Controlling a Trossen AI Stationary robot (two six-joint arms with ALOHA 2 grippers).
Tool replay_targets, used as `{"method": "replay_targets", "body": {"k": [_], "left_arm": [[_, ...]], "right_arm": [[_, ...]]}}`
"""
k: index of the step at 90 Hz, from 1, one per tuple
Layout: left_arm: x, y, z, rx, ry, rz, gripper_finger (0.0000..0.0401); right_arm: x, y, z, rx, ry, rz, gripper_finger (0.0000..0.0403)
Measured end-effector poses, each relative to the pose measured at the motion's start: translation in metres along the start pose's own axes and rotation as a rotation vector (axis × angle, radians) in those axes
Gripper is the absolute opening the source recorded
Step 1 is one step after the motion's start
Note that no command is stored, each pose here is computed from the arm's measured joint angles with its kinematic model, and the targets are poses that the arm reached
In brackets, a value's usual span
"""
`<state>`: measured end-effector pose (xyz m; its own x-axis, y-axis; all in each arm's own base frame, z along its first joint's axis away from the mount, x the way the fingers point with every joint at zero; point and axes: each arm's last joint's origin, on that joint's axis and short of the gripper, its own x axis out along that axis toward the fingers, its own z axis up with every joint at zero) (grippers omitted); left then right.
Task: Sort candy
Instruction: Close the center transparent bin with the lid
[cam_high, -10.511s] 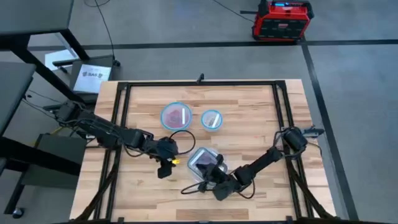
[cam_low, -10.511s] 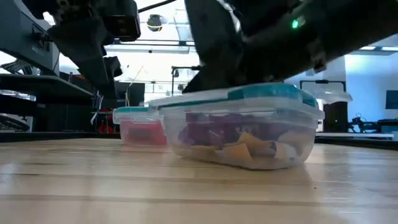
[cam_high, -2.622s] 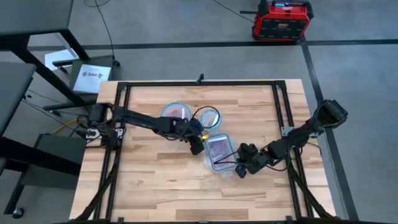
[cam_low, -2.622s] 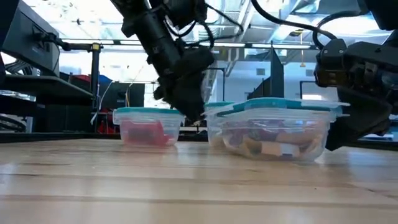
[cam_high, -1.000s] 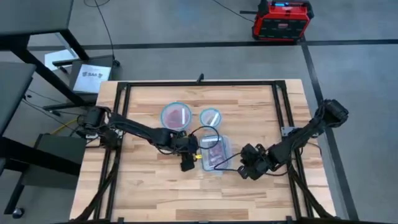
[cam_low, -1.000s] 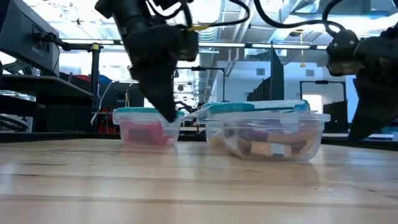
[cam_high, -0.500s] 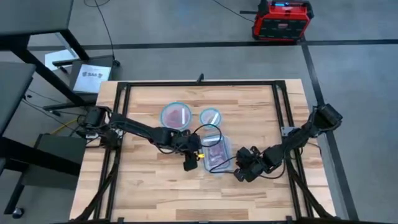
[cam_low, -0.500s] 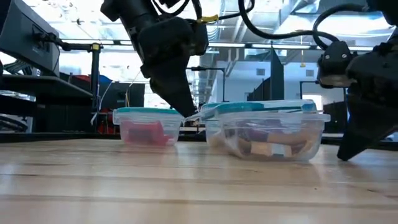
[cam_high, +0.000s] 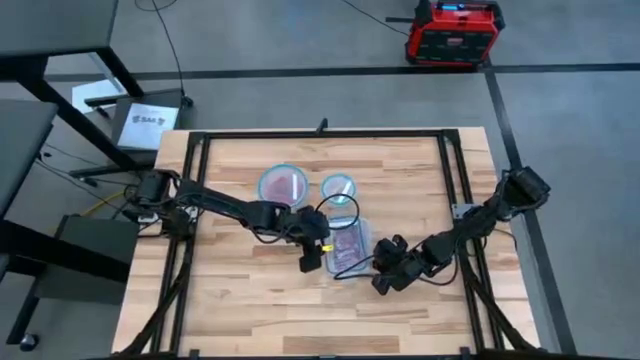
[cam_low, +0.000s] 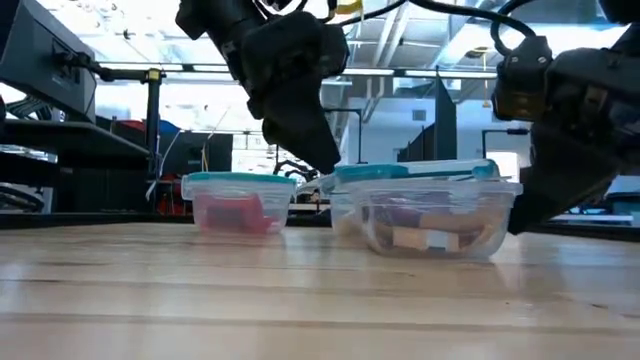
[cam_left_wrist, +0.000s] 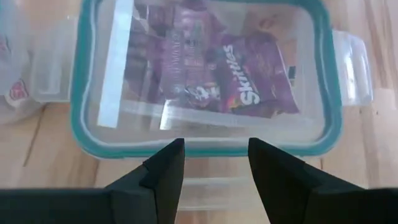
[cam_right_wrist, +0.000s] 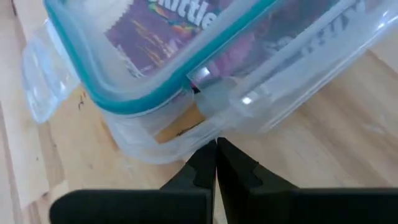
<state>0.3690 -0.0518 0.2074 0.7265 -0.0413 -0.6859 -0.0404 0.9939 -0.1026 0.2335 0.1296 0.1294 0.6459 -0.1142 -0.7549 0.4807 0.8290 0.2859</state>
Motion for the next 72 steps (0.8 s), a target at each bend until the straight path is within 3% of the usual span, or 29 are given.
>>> {"method": "replay_targets", "body": {"k": [9,42,55,72], "left_arm": [[-0.003,-0.007,0.000,0.043,0.044,-0.041,0.0164],[-0.005,-0.014,-0.028,0.043,0.268,0.045,0.0164],[0.015,-0.005,-0.036,0.031,0.273,0.074,0.0164],[0.019,-0.005,-0.032,0.029,0.237,0.065,0.0164]], "right_arm": [[0.000,0.000,0.000,-0.007,0.000,-0.001,0.0000],[0.000,0.000,0.000,-0.027,0.000,-0.001,0.0000],[0.000,0.000,0.000,-0.032,0.000,-0.001,0.0000],[0.000,0.000,-0.001,-0.034,0.001,0.001,0.0000]]}}
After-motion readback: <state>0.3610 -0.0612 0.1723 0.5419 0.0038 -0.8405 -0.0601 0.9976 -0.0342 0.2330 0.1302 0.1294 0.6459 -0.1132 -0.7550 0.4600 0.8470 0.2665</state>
